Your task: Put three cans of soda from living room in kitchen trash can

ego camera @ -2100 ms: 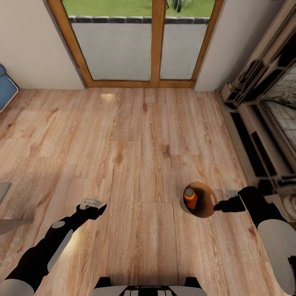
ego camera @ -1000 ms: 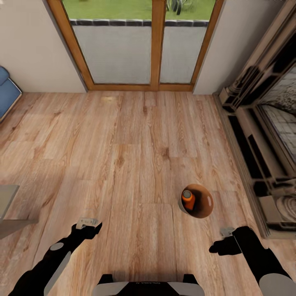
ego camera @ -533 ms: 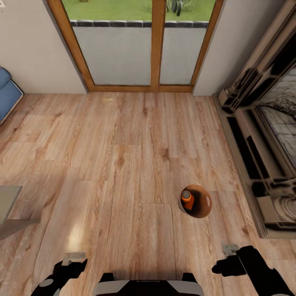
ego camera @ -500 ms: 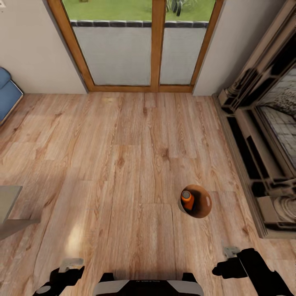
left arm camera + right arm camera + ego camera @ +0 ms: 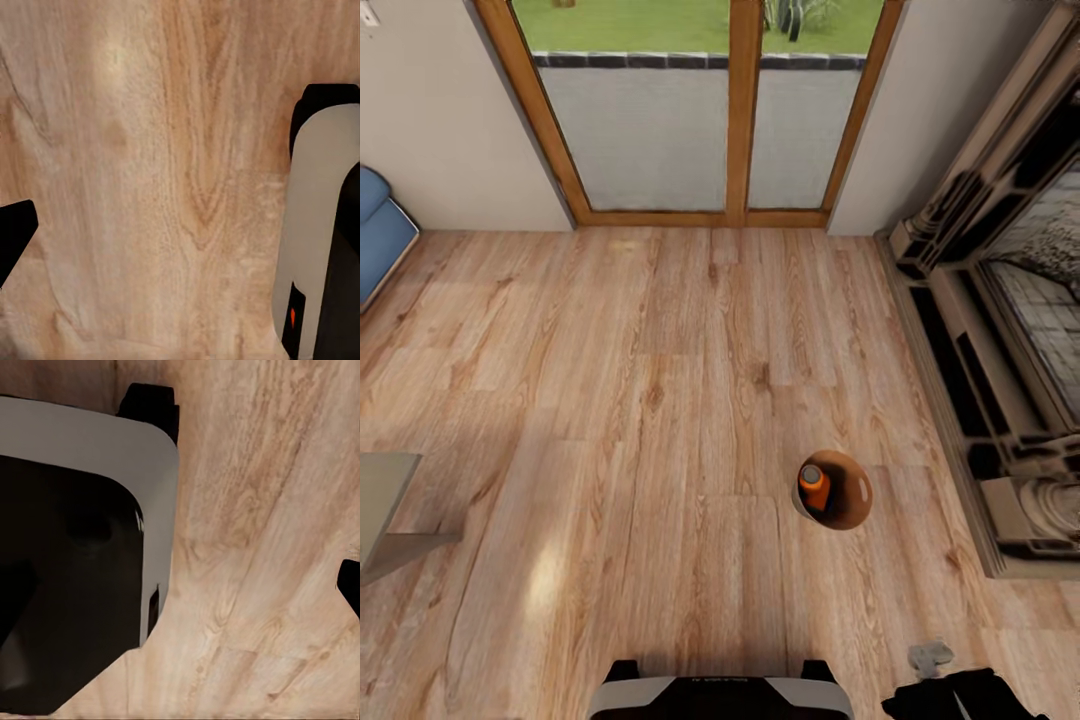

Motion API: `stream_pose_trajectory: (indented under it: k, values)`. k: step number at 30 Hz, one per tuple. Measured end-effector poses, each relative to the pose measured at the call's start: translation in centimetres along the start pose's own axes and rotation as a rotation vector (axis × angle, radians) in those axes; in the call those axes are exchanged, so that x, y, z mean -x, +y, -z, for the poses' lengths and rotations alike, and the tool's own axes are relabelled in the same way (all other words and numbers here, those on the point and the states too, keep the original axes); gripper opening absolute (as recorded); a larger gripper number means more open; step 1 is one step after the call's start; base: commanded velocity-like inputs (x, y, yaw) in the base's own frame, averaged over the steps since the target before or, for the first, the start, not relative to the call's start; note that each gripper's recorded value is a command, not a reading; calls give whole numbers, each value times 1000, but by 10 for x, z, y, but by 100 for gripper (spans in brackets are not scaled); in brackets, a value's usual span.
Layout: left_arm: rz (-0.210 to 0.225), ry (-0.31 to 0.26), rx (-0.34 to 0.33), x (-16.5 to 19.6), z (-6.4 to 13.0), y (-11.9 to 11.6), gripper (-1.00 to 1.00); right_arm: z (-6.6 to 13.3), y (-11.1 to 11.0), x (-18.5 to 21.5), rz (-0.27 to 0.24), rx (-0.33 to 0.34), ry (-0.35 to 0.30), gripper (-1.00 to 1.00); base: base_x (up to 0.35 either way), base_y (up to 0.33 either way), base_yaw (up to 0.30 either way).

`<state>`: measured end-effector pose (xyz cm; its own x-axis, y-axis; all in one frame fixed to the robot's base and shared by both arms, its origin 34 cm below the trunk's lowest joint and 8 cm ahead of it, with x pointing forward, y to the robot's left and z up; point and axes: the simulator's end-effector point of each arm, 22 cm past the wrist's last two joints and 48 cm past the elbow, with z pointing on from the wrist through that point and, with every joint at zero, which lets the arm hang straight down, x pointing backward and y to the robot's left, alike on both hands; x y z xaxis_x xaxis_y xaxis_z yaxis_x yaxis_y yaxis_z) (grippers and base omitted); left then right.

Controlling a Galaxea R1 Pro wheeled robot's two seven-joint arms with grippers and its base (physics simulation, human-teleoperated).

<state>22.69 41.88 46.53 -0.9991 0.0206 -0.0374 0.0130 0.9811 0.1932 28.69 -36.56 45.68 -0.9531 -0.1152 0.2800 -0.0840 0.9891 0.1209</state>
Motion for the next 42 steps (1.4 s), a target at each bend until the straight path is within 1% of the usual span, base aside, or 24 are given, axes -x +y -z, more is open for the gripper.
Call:
stream_pose_trajectory:
  k: [3, 4, 5, 11, 12, 15, 17, 18, 20, 22, 23, 28, 31, 33, 35, 38, 42]
  values:
    - [-5, -8, 2, -4, 6, 2, 100, -8, 4, -32, -22, -1, 12, 100, 0, 0, 0]
    - [-9, 18, 11, -22, 12, 7, 100, -16, 8, -53, -13, -7, -34, 100, 0, 0, 0]
    - [-11, 24, 12, -25, 14, 8, 100, -19, 15, -72, -19, 7, -11, 100, 0, 0, 0]
    - [-16, 60, 19, -46, 27, 14, 100, -14, 28, -127, -32, 27, 34, 100, 0, 0, 0]
    - [-18, 72, 21, -53, 30, 15, 100, -13, 35, -152, -27, 36, 44, 100, 0, 0, 0]
    - [-20, 87, 21, -63, 38, 17, 100, -8, 44, -183, -22, 48, 44, 100, 0, 0, 0]
    - [-24, 98, 20, -71, 43, 17, 100, -4, 48, -196, -23, 54, 47, 100, 0, 0, 0]
    - [-40, 122, 8, -85, 49, 12, 100, -1, 53, -213, -23, 60, 57, 100, 0, 0, 0]
    - [-60, 143, -4, -98, 56, 8, 100, 3, 55, -224, -32, 61, 64, 100, 0, 0, 0]
    - [-76, 166, -12, -113, 65, 6, 100, 7, 56, -236, -53, 60, 71, 100, 0, 0, 0]
    - [-94, 197, -20, -139, 78, 6, 100, 10, 58, -248, -88, 56, 69, 100, 0, 0, 0]
    - [-114, 219, -31, -168, 101, 6, 100, 21, 59, -268, -121, 46, 51, 100, 0, 0, 0]
    - [-130, 227, -44, -177, 109, 2, 100, 27, 60, -282, -129, 42, 59, 100, 0, 0, 0]
    - [-163, 245, -71, -191, 119, -8, 100, 33, 61, -297, -134, 40, 70, 100, 0, 0, 0]
    - [-175, 255, -81, -198, 126, -10, 100, 36, 60, -301, -134, 37, 69, 100, 0, 0, 0]
    - [-187, 267, -92, -208, 134, -13, 100, 43, 52, -307, -136, 23, 62, 100, 0, 0, 0]
    - [-190, 272, -99, -212, 141, -16, 100, 49, 45, -311, -138, 11, 53, 100, 0, 0, 0]
